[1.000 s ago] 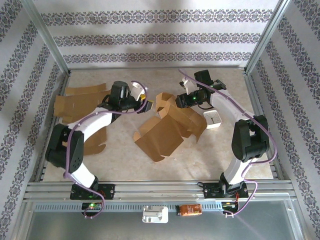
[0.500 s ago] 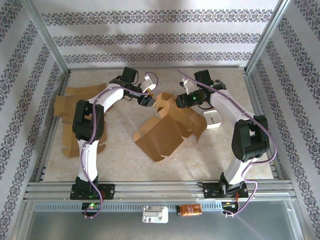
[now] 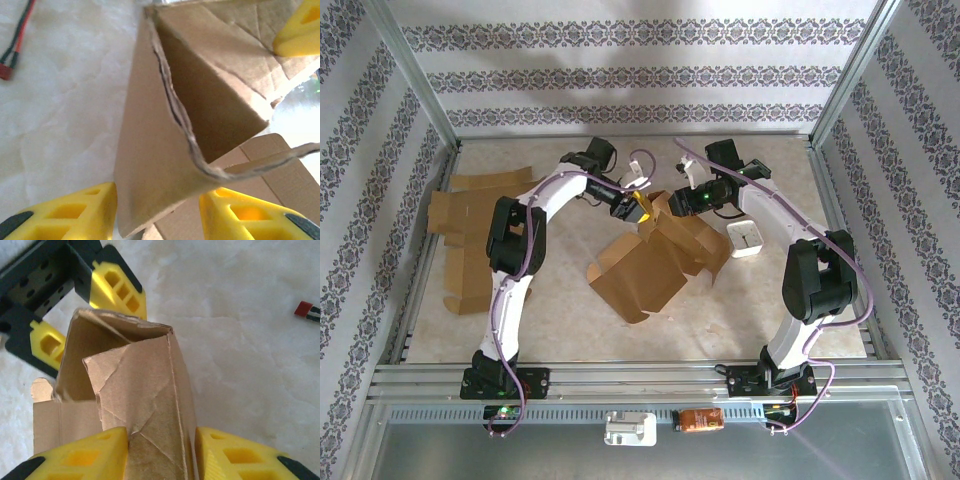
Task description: Fold the paper box
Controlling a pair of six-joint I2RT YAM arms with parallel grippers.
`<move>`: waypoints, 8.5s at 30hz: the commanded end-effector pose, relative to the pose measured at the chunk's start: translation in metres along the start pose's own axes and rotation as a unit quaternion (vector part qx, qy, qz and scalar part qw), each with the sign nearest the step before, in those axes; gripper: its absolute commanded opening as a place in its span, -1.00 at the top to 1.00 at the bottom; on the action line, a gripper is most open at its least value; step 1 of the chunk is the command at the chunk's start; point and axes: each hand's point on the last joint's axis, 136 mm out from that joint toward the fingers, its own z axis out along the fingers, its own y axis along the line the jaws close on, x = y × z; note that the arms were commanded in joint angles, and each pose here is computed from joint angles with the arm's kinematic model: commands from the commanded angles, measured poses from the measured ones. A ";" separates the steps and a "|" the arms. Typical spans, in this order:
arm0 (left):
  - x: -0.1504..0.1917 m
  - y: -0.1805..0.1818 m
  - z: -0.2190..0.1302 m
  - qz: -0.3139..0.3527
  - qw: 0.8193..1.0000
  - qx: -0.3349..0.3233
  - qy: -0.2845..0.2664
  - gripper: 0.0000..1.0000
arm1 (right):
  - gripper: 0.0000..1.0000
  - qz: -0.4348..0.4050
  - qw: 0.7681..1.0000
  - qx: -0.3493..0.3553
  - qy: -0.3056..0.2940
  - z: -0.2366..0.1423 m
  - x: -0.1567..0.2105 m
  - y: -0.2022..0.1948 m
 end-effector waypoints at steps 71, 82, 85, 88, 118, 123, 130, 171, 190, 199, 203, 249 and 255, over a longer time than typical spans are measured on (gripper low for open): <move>-0.052 0.047 0.036 0.011 0.974 -0.171 -0.146 1.00 | -0.05 0.191 0.971 -0.145 -0.004 0.011 -0.018 -0.013; -0.022 0.038 0.015 -0.023 0.957 -0.273 -0.095 1.00 | -0.33 0.164 0.980 -0.089 -0.066 -0.022 -0.033 -0.014; -0.019 0.030 0.014 -0.028 0.957 -0.274 -0.090 0.87 | -0.33 0.160 0.981 -0.093 -0.060 -0.019 -0.028 -0.016; -0.017 0.029 0.016 -0.032 0.958 -0.269 -0.091 0.64 | -0.33 0.166 0.980 -0.098 -0.055 -0.015 -0.028 -0.019; 0.022 0.056 -0.023 -0.151 0.843 -0.509 -0.087 1.00 | -0.36 0.363 0.909 0.122 -0.166 -0.105 -0.043 -0.056; 0.023 0.039 -0.021 -0.186 0.823 -0.522 -0.122 0.69 | -0.35 0.403 0.888 0.121 -0.186 -0.117 -0.033 -0.041; -0.003 0.012 -0.033 -0.176 0.826 -0.504 -0.180 0.09 | -0.33 0.397 0.894 0.126 -0.165 -0.117 -0.020 -0.025; -0.043 0.006 -0.044 -0.459 0.856 -0.149 -0.185 0.02 | 0.24 0.414 0.902 0.084 -0.090 0.008 -0.012 -0.027; -0.026 -0.004 -0.046 -0.469 0.846 -0.166 -0.190 0.05 | -0.11 0.358 0.916 0.131 -0.129 -0.048 0.011 -0.021; -0.030 -0.005 -0.044 -0.463 0.849 -0.169 -0.189 0.05 | -0.27 0.345 0.917 0.138 -0.146 -0.018 0.051 -0.041; -0.025 -0.003 -0.045 -0.466 0.847 -0.179 -0.185 0.04 | -0.38 0.320 0.917 0.159 -0.177 -0.002 0.045 -0.059; -0.021 -0.003 -0.043 -0.463 0.850 -0.189 -0.164 0.04 | -0.27 0.287 0.925 0.023 -0.246 0.008 0.034 -0.049; -0.022 -0.003 -0.045 -0.460 0.851 -0.195 -0.164 0.04 | -0.48 0.243 0.926 0.086 -0.277 -0.048 0.049 -0.052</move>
